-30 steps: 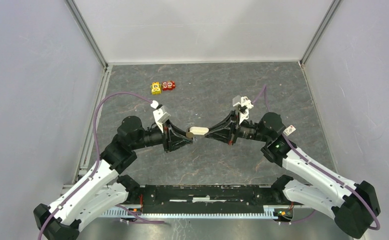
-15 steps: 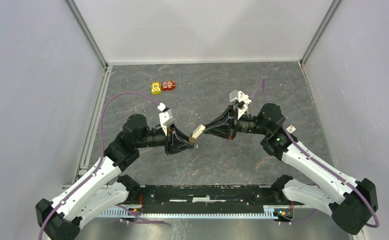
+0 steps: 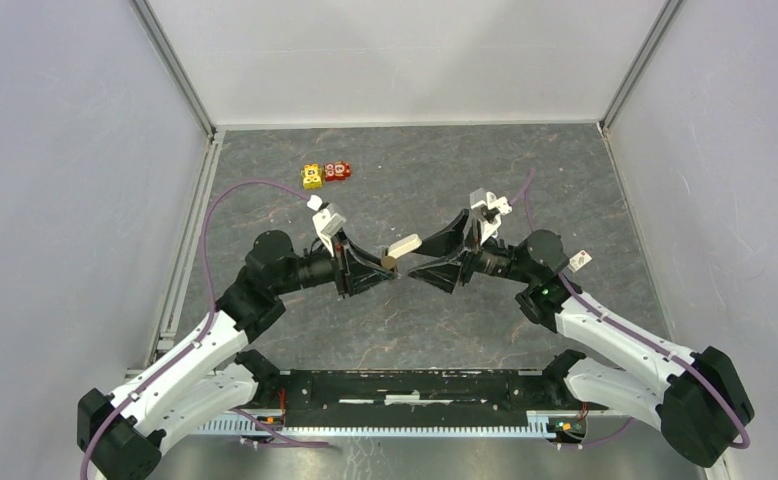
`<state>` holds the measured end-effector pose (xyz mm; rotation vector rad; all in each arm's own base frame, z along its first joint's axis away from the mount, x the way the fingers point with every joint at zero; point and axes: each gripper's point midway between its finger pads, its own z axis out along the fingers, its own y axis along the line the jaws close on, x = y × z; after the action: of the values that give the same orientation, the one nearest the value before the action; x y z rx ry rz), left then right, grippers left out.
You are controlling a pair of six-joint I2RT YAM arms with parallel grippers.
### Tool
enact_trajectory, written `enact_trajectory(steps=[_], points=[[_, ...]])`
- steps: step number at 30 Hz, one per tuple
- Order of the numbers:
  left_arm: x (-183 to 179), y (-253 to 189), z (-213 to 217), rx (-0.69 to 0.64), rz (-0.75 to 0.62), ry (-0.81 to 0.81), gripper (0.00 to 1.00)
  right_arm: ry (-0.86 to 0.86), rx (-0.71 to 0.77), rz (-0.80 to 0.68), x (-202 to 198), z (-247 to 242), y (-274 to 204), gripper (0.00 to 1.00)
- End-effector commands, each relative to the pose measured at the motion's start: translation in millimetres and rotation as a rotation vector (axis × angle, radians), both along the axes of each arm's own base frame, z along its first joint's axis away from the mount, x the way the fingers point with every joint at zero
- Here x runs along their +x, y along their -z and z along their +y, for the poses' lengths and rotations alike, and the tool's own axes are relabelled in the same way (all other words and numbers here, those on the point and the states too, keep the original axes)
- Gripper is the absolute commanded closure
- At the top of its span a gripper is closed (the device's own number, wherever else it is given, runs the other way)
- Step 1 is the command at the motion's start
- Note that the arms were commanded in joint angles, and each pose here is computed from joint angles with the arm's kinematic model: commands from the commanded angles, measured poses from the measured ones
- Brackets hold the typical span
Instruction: Load the staples into the stapler
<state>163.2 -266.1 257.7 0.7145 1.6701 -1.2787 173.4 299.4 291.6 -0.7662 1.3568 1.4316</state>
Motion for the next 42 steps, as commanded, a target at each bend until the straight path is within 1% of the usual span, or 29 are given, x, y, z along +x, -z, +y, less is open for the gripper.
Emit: enact_trajectory(steps=[1,4,7,10,20,23,28,35,36,38,40,41,42], points=[[7,-43,-4,-0.163,-0.025,-0.036,0.98,0.043,0.145,-0.042,-1,-9,-35,0.31],[9,-49,-5,-0.178,-0.022,-0.042,0.98,0.061,0.195,-0.023,0,-12,-41,0.29],[8,-51,-5,-0.192,-0.022,-0.043,0.98,0.080,0.245,0.023,4,-13,-44,0.32],[9,-51,-4,-0.199,-0.024,-0.051,0.98,0.059,0.292,0.041,4,-11,-50,0.34],[8,-51,-4,-0.225,-0.004,-0.052,0.98,0.014,0.312,0.076,4,18,-58,0.37],[6,-50,-4,-0.223,-0.004,-0.042,0.98,0.004,0.319,0.085,4,26,-59,0.40],[1,-47,-4,-0.221,-0.001,-0.023,0.98,0.002,0.324,0.105,8,37,-60,0.52],[-3,-49,1,-0.217,-0.010,-0.031,0.98,-0.013,0.321,0.114,6,43,-56,0.84],[-2,-50,2,-0.212,-0.010,-0.039,0.95,-0.013,0.322,0.114,6,43,-56,0.88],[2,-48,5,-0.191,-0.007,-0.072,0.75,0.002,0.320,0.114,7,41,-54,0.91],[5,-44,9,-0.160,-0.013,-0.105,0.52,0.034,0.300,0.115,14,40,-50,0.91],[6,-43,12,-0.142,-0.022,-0.123,0.37,0.059,0.284,0.123,20,39,-48,0.91],[7,-40,15,-0.123,-0.029,-0.142,0.26,0.083,0.269,0.128,25,38,-45,0.91]])
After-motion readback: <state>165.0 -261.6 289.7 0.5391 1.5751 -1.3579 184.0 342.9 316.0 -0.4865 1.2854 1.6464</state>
